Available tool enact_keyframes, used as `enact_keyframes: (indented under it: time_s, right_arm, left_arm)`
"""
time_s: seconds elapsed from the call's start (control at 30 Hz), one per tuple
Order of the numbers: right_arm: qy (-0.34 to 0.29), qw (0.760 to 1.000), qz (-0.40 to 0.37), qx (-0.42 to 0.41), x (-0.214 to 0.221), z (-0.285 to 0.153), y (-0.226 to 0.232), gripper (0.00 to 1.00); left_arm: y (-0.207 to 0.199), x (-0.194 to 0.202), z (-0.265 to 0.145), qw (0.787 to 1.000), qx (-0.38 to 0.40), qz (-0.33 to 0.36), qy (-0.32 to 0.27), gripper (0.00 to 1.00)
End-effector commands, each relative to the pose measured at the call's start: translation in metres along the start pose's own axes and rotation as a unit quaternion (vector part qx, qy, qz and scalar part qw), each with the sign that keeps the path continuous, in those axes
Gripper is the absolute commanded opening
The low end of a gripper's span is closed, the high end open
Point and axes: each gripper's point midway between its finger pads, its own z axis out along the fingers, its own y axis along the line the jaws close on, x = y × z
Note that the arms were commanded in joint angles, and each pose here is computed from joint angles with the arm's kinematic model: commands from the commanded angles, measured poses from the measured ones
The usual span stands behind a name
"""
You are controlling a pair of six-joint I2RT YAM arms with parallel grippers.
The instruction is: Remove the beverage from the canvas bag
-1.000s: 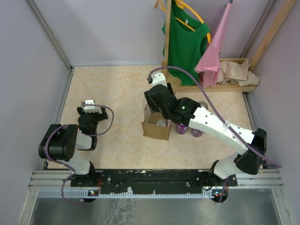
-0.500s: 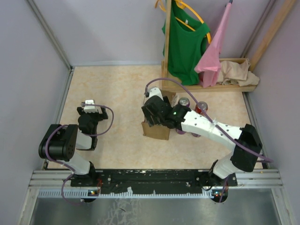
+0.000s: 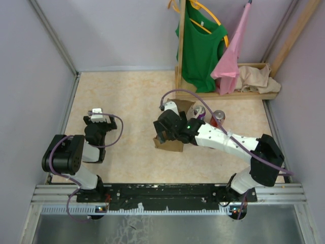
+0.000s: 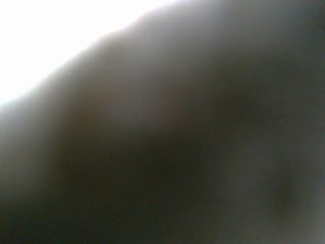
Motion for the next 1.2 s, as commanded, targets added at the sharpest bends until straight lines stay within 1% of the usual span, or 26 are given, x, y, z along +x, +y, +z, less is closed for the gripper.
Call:
enact_keyframes:
  time_s: [0.0,0.13,0.5,0.63,0.77,0.87,1.0,1.1,1.17]
  right_arm:
    - [0.019,1.0,0.004,-0.016,0.013,0.001,0.009,0.99]
    - [0.029,0.999,0.01,-0.012,0.019,0.003,0.008,0.98]
    - [0.083,0.996,0.017,0.006,0.048,0.01,0.004,0.89]
    - [0.091,0.996,0.02,0.0,0.049,0.012,0.009,0.9]
    - [0.077,0.997,0.026,-0.007,0.035,0.007,0.012,0.97]
    - [0.076,0.997,0.025,-0.007,0.031,0.004,0.013,0.97]
    - [0.096,0.995,0.019,0.002,0.039,0.008,0.012,0.92]
    - [0.119,0.993,0.012,0.006,0.051,0.013,0.012,0.84]
    - [0.133,0.991,0.009,0.01,0.059,0.016,0.011,0.83]
  left_arm:
    - [-0.003,-0.005,0.004,1.0,0.005,0.001,-0.009,1.0]
    - [-0.003,-0.005,0.004,1.0,0.005,0.002,-0.009,1.0]
    - [-0.003,-0.004,0.004,1.0,0.005,0.002,-0.008,1.0]
    - [-0.003,-0.004,0.003,1.0,0.005,0.002,-0.008,1.0]
    - [-0.003,-0.004,0.004,1.0,0.005,0.002,-0.009,1.0]
    - [-0.003,-0.004,0.004,1.0,0.005,0.001,-0.008,1.0]
    - [-0.003,-0.004,0.004,1.0,0.005,0.002,-0.009,1.0]
    - [-0.003,-0.004,0.004,1.0,0.005,0.001,-0.008,1.0]
    - [-0.003,-0.004,0.004,1.0,0.005,0.002,-0.008,1.0]
